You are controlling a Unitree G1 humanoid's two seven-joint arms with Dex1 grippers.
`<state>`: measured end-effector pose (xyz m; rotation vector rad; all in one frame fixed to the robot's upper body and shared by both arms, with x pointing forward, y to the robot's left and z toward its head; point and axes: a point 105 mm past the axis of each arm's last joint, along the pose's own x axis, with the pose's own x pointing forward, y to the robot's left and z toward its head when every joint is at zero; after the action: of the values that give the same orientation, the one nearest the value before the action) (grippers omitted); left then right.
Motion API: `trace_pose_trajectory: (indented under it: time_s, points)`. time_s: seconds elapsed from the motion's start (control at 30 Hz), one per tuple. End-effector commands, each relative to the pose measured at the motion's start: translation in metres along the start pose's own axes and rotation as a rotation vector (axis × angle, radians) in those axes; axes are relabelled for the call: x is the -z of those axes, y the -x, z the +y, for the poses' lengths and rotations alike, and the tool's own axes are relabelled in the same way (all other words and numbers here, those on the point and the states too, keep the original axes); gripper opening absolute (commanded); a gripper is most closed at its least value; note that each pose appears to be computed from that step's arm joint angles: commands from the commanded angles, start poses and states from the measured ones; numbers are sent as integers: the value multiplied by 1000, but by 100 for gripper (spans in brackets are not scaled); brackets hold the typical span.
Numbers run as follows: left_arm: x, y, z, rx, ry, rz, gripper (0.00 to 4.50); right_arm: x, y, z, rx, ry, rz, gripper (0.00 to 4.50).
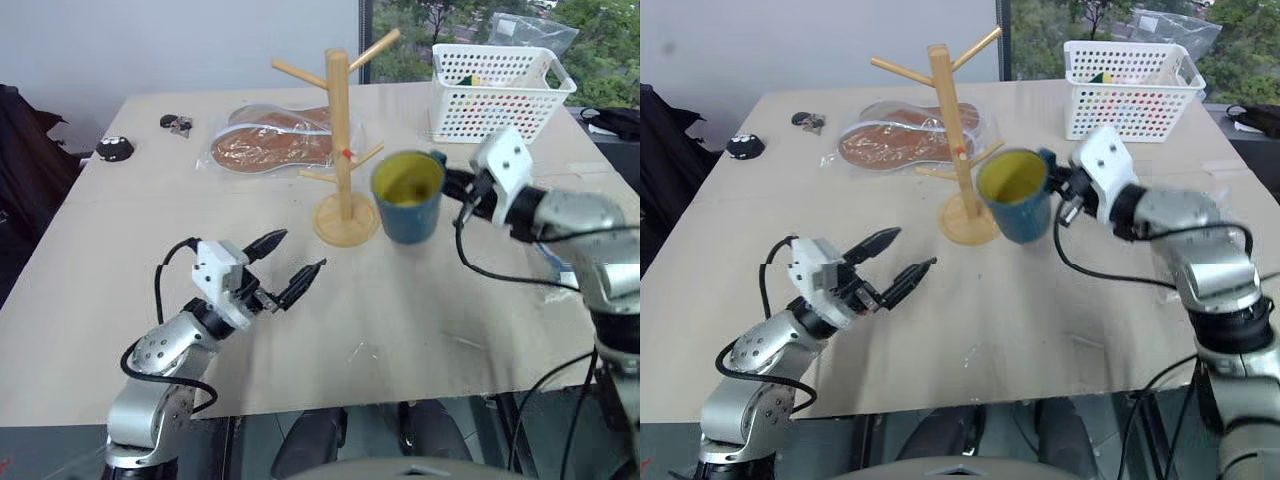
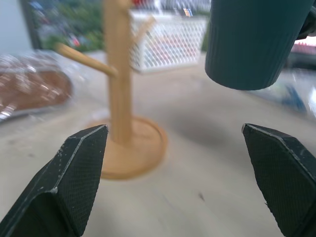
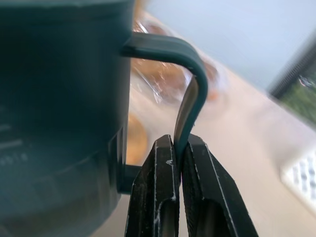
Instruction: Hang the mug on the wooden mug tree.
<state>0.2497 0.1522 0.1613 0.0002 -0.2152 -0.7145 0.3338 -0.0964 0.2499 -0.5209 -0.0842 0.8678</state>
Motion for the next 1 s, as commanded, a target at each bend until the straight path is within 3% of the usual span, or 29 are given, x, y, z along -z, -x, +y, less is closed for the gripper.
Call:
trace_pose_trajectory:
  time_s: [0.03, 0.37, 0.73, 1.0]
  points:
    - [-21, 6, -2, 15, -30, -120, 450, -19, -10, 6, -69, 11, 29, 6]
    - [-26, 15, -8, 72, -16, -242, 450, -48, -22, 17, -151, 76, 72, 6]
    - [-29, 10, -9, 102, -3, -292, 450, -41, -37, 12, -90, 77, 147, 6]
    - [-27, 8, -12, 117, 8, -285, 450, -47, -52, 4, -17, 73, 125, 6]
